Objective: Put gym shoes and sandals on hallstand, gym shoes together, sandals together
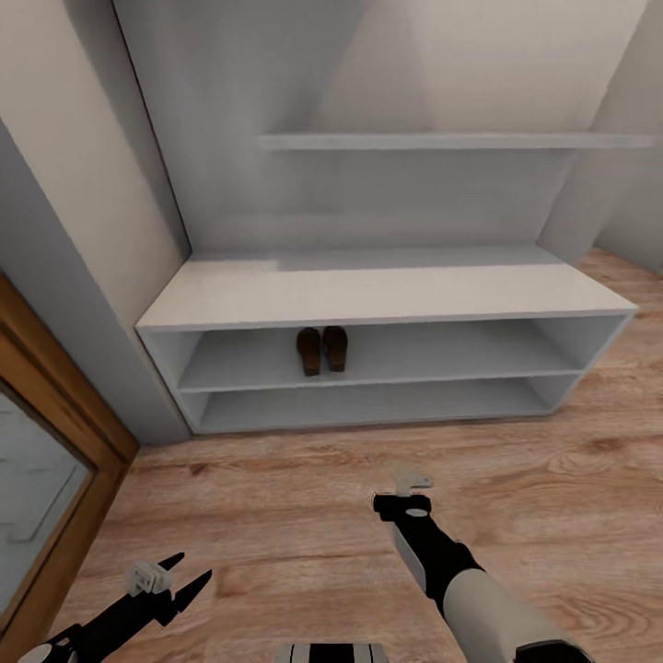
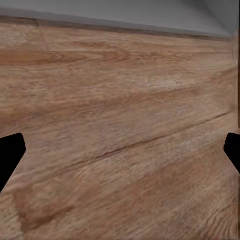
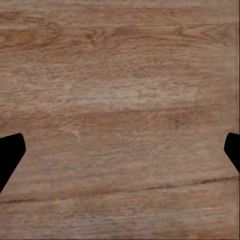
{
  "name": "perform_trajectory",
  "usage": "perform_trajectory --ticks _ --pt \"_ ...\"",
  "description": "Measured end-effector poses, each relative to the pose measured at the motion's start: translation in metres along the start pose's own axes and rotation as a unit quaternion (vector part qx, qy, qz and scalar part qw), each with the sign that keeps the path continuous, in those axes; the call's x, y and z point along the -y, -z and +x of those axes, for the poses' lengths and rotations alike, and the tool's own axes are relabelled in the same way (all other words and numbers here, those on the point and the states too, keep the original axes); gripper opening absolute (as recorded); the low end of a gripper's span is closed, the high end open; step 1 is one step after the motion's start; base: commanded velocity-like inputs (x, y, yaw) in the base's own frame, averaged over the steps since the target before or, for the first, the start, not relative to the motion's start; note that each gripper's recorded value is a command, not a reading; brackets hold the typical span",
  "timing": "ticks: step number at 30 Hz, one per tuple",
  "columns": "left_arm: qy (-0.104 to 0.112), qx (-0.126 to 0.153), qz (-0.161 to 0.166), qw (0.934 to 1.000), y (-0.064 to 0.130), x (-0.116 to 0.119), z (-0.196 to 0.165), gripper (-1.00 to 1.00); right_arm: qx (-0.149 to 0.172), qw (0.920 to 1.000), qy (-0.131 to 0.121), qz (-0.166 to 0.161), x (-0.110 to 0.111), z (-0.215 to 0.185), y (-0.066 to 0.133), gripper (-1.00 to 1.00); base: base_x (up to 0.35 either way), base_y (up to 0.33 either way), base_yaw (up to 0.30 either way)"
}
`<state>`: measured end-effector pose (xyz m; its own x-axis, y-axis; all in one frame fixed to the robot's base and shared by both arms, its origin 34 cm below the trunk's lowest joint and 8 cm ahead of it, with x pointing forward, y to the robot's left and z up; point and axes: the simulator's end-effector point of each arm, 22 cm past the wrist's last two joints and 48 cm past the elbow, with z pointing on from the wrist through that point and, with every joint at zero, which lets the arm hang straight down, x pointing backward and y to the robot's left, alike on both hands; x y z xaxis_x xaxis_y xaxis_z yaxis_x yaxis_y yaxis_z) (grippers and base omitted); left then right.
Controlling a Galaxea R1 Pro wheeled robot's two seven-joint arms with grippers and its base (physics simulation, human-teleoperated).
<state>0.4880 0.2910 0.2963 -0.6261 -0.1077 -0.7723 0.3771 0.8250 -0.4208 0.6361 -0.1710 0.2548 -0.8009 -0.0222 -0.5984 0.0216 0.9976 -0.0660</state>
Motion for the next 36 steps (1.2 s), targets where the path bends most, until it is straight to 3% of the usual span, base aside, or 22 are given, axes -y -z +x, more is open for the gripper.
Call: perform_trajectory --ticks 6,10,15,17,19,20,21,25,30,36 --pt "0.001 0.0 -0.003 1.0 0.0 -0.001 0.001 1.0 -0.006 1.0 0.003 -0.001 -0.001 0.018 -0.001 1.0 0.0 0.0 -0.269" --pt "0.004 -0.001 -0.034 0.9994 0.0 -0.014 0.004 1.0 -0.009 0.9994 0.012 -0.033 -0.003 0.031 -0.004 1.0 0.0 0.0 -0.27" --pt "0.005 -0.002 -0.068 0.9977 0.002 -0.029 0.006 1.0 -0.015 0.997 0.027 -0.071 0.038 0.042 -0.012 1.0 0.0 0.0 -0.272" --pt "0.01 -0.005 -0.093 0.9956 0.004 -0.039 0.01 1.0 -0.02 0.9928 0.032 -0.113 0.063 0.06 -0.01 1.0 0.0 0.0 -0.274" --pt "0.015 -0.007 -0.106 0.9942 0.005 -0.044 0.014 1.0 -0.017 0.9906 0.035 -0.131 0.073 0.067 -0.008 1.0 0.0 0.0 -0.275" --pt "0.024 -0.014 -0.151 0.9882 0.011 -0.061 0.024 1.0 -0.004 0.9835 0.042 -0.176 0.092 0.085 0.003 1.0 0.0 0.0 -0.277" --pt "0.026 -0.015 -0.167 0.9856 0.013 -0.068 0.026 1.0 -0.004 0.9842 0.04 -0.173 0.119 0.092 0.006 1.0 0.0 0.0 -0.277" --pt "0.031 -0.021 -0.196 0.9799 0.018 -0.078 0.033 1.0 -0.003 0.9841 0.018 -0.177 0.134 0.101 0.011 1.0 0.0 0.0 -0.277" --pt "0.042 -0.03 -0.22 0.9741 0.024 -0.084 0.051 1.0 -0.01 0.9854 -0.014 -0.169 0.147 0.127 0.018 1.0 0.0 0.0 -0.277" --pt "0.038 -0.026 -0.24 0.9696 0.03 -0.086 0.066 1.0 0.001 0.9859 -0.019 -0.166 0.151 0.143 0.025 1.0 0.0 0.0 -0.277"
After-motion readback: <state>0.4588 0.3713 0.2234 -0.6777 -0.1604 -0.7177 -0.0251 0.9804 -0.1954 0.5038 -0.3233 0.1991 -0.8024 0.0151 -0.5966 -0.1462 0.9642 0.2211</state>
